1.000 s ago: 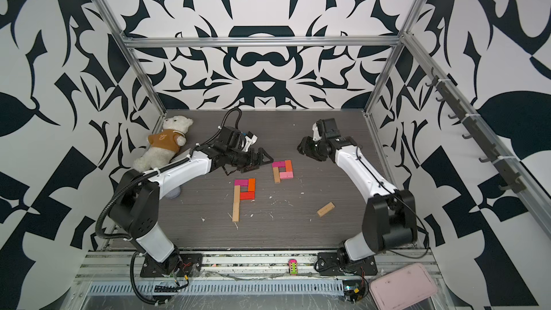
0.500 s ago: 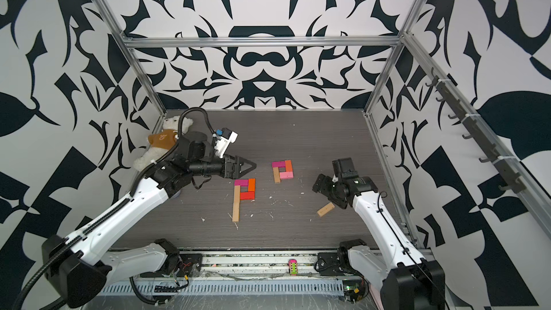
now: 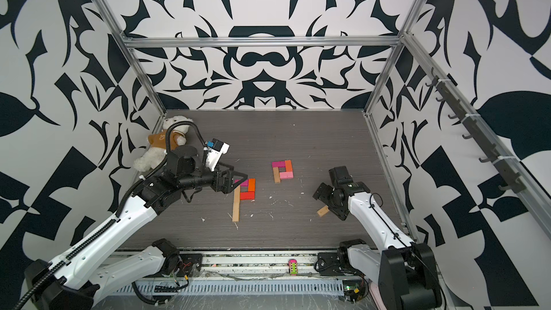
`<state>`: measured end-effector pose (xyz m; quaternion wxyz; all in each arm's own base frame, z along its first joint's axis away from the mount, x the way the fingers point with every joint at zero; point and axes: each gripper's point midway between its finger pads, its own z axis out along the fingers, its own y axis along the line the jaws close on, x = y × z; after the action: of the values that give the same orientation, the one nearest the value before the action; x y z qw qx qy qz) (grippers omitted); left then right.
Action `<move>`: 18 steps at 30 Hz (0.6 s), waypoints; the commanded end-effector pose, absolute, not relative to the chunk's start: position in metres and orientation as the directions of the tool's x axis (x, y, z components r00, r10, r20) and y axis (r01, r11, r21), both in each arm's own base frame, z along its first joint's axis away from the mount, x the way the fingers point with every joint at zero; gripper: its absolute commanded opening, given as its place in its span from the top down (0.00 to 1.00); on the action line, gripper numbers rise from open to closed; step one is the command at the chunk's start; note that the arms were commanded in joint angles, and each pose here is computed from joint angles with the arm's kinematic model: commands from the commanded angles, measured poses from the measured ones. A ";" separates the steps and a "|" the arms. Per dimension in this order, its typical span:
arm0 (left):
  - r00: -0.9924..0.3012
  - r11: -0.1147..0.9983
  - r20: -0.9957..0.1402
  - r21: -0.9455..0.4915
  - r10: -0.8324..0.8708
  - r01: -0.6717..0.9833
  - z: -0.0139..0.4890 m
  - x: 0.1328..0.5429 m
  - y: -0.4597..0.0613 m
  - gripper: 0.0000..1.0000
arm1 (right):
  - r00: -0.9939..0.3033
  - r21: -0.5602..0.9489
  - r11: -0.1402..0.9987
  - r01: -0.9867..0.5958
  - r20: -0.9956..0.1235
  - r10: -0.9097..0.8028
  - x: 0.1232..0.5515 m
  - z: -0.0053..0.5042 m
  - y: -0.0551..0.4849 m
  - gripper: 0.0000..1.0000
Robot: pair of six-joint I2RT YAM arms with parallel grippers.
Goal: Assemble the letter p with building blocks
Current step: Pick up the building block from the center of the board.
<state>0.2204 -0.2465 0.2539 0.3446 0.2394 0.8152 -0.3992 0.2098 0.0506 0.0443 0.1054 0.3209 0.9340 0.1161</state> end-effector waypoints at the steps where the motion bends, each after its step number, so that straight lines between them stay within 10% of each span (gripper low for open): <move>1: -0.651 0.573 -0.743 -0.468 0.158 0.673 0.245 0.220 -0.246 0.01 | -0.753 0.305 0.756 0.580 -0.154 0.640 0.225 0.040 0.050 0.04; 18: -0.650 0.578 -0.743 -0.463 0.160 0.672 0.243 0.218 -0.244 0.01 | -0.832 0.257 0.843 0.472 -0.187 0.523 0.235 0.028 0.070 0.17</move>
<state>0.2206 -0.2459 0.2439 0.3341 0.2473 0.8228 -0.3874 0.2369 0.0698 0.0248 0.1192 0.2793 0.9453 0.1189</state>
